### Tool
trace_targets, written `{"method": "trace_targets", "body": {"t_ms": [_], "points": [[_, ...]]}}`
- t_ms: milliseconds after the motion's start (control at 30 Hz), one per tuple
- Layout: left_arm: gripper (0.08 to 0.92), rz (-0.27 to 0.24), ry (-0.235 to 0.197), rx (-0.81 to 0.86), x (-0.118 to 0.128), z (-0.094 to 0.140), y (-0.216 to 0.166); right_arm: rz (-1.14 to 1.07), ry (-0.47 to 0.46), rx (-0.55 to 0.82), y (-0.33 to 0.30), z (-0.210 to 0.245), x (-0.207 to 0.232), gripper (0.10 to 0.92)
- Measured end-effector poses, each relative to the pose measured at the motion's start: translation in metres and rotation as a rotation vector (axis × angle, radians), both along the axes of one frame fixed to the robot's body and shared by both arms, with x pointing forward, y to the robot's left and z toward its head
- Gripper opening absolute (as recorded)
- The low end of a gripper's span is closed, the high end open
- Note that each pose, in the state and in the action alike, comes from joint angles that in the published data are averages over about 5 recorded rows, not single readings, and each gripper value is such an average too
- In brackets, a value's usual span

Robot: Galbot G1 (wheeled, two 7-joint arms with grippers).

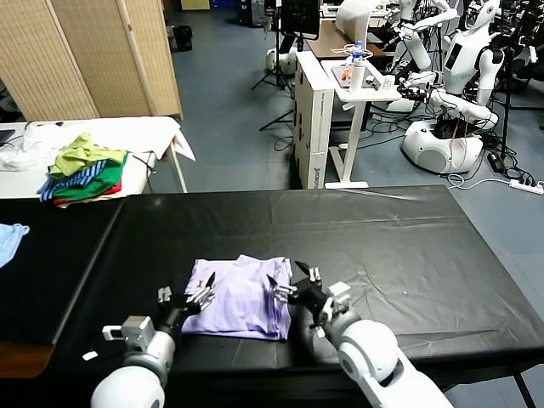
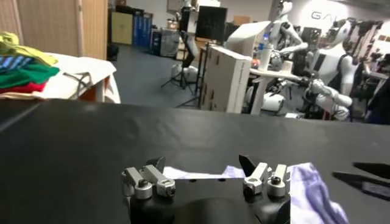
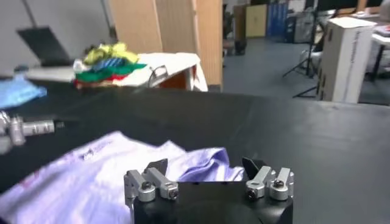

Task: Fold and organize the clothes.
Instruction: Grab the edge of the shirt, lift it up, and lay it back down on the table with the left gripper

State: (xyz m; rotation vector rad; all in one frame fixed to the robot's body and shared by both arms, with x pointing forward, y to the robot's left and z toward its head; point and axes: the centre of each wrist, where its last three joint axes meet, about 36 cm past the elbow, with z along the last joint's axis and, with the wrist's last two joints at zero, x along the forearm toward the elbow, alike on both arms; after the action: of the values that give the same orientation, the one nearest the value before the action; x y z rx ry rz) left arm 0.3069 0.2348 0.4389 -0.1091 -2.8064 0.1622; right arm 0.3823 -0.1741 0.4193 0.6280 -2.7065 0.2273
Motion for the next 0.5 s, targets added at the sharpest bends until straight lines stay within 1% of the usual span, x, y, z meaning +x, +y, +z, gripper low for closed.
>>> {"method": "trace_targets", "body": {"t_ms": [267, 367, 500], "points": [[0.907, 0.028, -0.007, 0.004, 0.006, -0.007, 0.012, -0.054, -0.036, 0.069, -0.029, 0.019, -0.017, 0.907], [0.907, 0.032, -0.008, -0.018, 0.007, -0.013, 0.016, -0.074, -0.047, 0.086, -0.040, 0.026, -0.028, 0.907], [0.907, 0.046, 0.003, -0.072, 0.008, -0.025, 0.021, -0.095, -0.057, 0.119, -0.051, 0.035, -0.044, 0.907]]}}
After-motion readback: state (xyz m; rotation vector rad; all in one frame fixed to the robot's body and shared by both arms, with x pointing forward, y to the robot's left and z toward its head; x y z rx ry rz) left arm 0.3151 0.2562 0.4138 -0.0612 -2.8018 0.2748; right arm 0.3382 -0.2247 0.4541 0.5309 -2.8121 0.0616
